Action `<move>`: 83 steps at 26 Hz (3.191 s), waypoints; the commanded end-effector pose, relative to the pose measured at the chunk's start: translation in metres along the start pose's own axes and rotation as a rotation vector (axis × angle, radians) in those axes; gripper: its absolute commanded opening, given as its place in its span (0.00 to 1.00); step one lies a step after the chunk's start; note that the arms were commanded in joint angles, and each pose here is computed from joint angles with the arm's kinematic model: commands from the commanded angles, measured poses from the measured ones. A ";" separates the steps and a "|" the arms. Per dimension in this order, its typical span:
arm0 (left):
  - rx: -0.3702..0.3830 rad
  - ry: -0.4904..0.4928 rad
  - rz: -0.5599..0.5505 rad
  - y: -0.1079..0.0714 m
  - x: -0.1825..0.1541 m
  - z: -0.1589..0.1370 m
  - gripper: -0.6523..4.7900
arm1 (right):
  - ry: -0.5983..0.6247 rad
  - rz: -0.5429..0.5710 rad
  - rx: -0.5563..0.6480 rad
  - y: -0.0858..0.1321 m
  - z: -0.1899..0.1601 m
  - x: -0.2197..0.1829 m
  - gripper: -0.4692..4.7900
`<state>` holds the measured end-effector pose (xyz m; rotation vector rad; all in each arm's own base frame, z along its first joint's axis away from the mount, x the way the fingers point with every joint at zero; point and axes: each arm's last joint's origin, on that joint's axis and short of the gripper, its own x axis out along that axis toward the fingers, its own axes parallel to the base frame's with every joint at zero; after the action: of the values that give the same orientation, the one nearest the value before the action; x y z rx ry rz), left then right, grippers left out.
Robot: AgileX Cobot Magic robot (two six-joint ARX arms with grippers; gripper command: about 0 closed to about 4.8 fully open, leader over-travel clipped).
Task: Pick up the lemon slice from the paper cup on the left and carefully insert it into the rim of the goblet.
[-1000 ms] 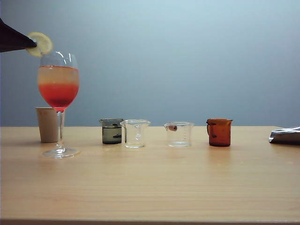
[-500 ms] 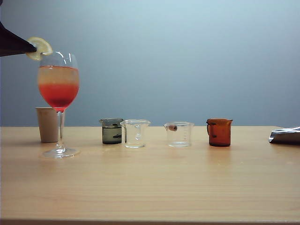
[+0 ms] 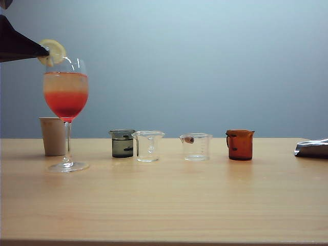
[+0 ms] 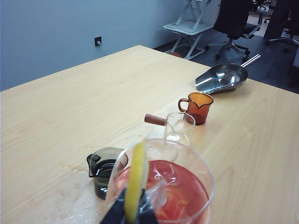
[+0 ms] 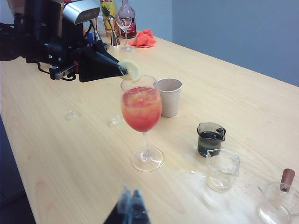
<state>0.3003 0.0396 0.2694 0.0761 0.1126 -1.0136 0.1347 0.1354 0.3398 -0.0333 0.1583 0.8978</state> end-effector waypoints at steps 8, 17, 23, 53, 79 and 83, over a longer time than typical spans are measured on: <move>0.018 0.006 0.047 0.003 -0.003 0.002 0.11 | -0.017 0.004 -0.005 0.000 0.002 -0.001 0.08; 0.024 0.016 0.083 0.004 -0.003 0.003 0.11 | -0.017 0.004 -0.005 0.000 0.002 -0.001 0.08; 0.018 0.021 0.096 0.004 -0.003 0.002 0.11 | -0.017 0.004 -0.005 0.000 0.002 -0.001 0.08; -0.074 0.089 0.043 0.006 -0.014 0.026 0.11 | -0.017 0.004 -0.005 0.000 0.002 -0.001 0.08; -0.070 0.116 0.043 0.010 -0.006 0.017 0.11 | -0.011 0.003 -0.004 0.000 0.002 0.001 0.08; -0.049 0.124 0.041 0.008 -0.002 0.018 0.11 | -0.010 0.003 -0.004 0.000 0.002 0.001 0.08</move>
<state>0.3070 0.0461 0.2844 0.0700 0.2649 -0.9563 0.1358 0.1364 0.3387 -0.0354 0.1647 0.8972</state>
